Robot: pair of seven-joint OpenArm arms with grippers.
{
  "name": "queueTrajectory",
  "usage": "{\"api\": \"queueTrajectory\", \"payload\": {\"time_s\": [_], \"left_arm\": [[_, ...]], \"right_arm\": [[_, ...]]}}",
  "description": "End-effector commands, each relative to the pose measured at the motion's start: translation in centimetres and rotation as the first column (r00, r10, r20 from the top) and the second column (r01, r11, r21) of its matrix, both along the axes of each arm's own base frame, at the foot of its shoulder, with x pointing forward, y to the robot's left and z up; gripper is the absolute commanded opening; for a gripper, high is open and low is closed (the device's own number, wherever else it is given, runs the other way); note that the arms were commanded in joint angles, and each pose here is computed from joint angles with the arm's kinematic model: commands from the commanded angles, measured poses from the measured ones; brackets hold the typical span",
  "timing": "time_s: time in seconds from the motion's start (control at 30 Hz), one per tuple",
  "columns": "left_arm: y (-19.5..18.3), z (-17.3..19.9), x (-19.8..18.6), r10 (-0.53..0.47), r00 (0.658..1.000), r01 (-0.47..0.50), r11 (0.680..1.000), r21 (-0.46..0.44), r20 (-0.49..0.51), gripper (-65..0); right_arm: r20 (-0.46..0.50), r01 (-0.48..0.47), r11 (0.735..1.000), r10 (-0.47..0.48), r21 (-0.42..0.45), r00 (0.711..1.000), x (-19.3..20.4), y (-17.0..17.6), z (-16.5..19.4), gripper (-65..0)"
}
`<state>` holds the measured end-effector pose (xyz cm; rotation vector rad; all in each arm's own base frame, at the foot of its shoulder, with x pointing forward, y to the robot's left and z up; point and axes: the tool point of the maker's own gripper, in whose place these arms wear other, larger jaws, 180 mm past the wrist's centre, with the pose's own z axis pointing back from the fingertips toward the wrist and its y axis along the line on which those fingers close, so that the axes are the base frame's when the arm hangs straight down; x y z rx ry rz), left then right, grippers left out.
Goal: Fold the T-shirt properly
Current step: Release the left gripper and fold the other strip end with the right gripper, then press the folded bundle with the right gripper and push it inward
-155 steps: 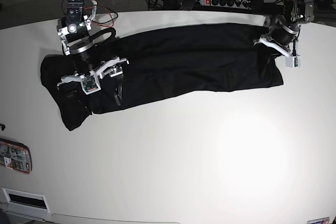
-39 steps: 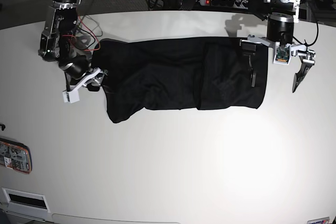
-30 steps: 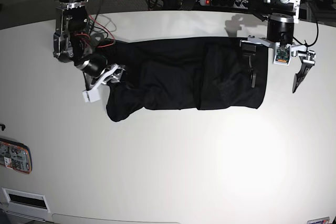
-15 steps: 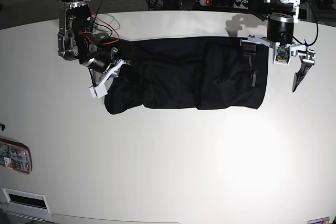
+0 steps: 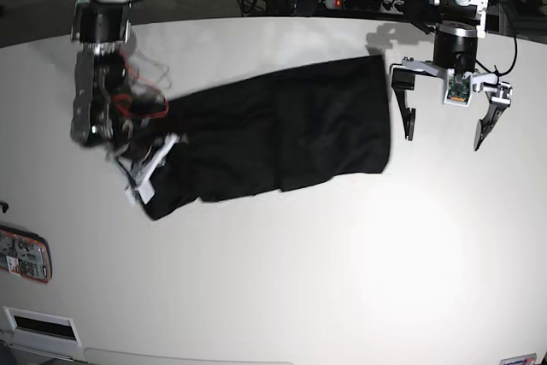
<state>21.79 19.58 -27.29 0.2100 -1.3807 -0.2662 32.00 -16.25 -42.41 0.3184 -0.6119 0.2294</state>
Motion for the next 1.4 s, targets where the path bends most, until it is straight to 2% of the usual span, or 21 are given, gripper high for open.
{"api": "queueTrajectory", "payload": {"time_s": [0.0, 0.1, 0.27, 0.43, 0.53, 0.63, 0.73, 0.8, 0.97, 1.2, 1.23, 1.37], "left_arm": [[-0.1, 1.1, 0.1, -0.007, 0.999, 0.007, 1.000, 0.003, 0.044, 0.0], [0.0, 1.1, 0.1, -0.005, 0.999, 0.005, 1.000, 0.004, 0.043, 0.0], [0.0, 1.1, 0.1, -0.004, 0.999, 0.004, 1.000, 0.003, 0.043, 0.0], [-0.1, 1.1, 0.1, -0.005, 0.999, 0.005, 1.000, 0.002, 0.043, 0.0], [-0.1, 1.0, 0.1, -0.005, 0.999, 0.005, 1.000, 0.001, 0.040, 0.0], [-0.1, 1.0, 0.1, -0.005, 0.999, 0.005, 1.000, 0.001, 0.041, 0.0], [-0.1, 1.0, 0.1, -0.005, 0.999, 0.005, 1.000, 0.001, 0.041, 0.0], [-0.1, 1.0, 0.1, -0.005, 0.999, 0.005, 1.000, 0.001, 0.040, 0.0], [-0.1, 1.0, 0.1, -0.005, 0.999, 0.005, 1.000, 0.001, 0.041, 0.0], [-0.1, 1.0, 0.1, -0.005, 0.999, 0.005, 1.000, 0.001, 0.041, 0.0], [-0.1, 1.0, 0.1, -0.005, 0.999, 0.005, 1.000, 0.001, 0.041, 0.0], [-0.1, 1.0, 0.1, -0.005, 0.999, 0.005, 1.000, 0.001, 0.040, 0.0]], "right_arm": [[0.042, -0.003, 0.999, 0.005, -0.047, 0.999, 1.1, -0.9, 1.1, -65.0], [0.033, -0.012, 0.979, 0.019, -0.205, 0.999, 1.8, -3.1, 0.9, -65.0], [0.067, -0.016, 0.935, 0.042, -0.354, 0.997, 2.6, -4.9, 2.2, -65.0], [0.160, 0.002, 0.900, 0.076, -0.436, 0.984, 3.7, -4.9, 6.8, -65.0], [0.284, 0.046, 0.865, 0.113, -0.499, 0.952, 4.5, -4.2, 12.1, -65.0], [0.356, 0.082, 0.862, 0.119, -0.501, 0.927, 4.2, -2.1, 15.0, -65.0], [0.272, 0.027, 0.877, 0.120, -0.480, 0.955, 1.3, -0.5, 11.6, -65.0], [0.208, -0.059, 0.879, 0.177, -0.472, 0.962, -0.6, 1.7, 9.4, -65.0], [0.212, -0.184, 0.873, 0.306, -0.452, 0.928, -1.3, 6.5, 8.8, -65.0], [0.207, -0.242, 0.863, 0.361, -0.444, 0.909, -1.8, 8.6, 8.6, -65.0], [0.209, -0.240, 0.865, 0.359, -0.440, 0.910, -1.8, 8.7, 8.6, -65.0], [0.236, -0.195, 0.906, 0.297, -0.376, 0.925, -1.6, 10.5, 9.0, -65.0]]}}
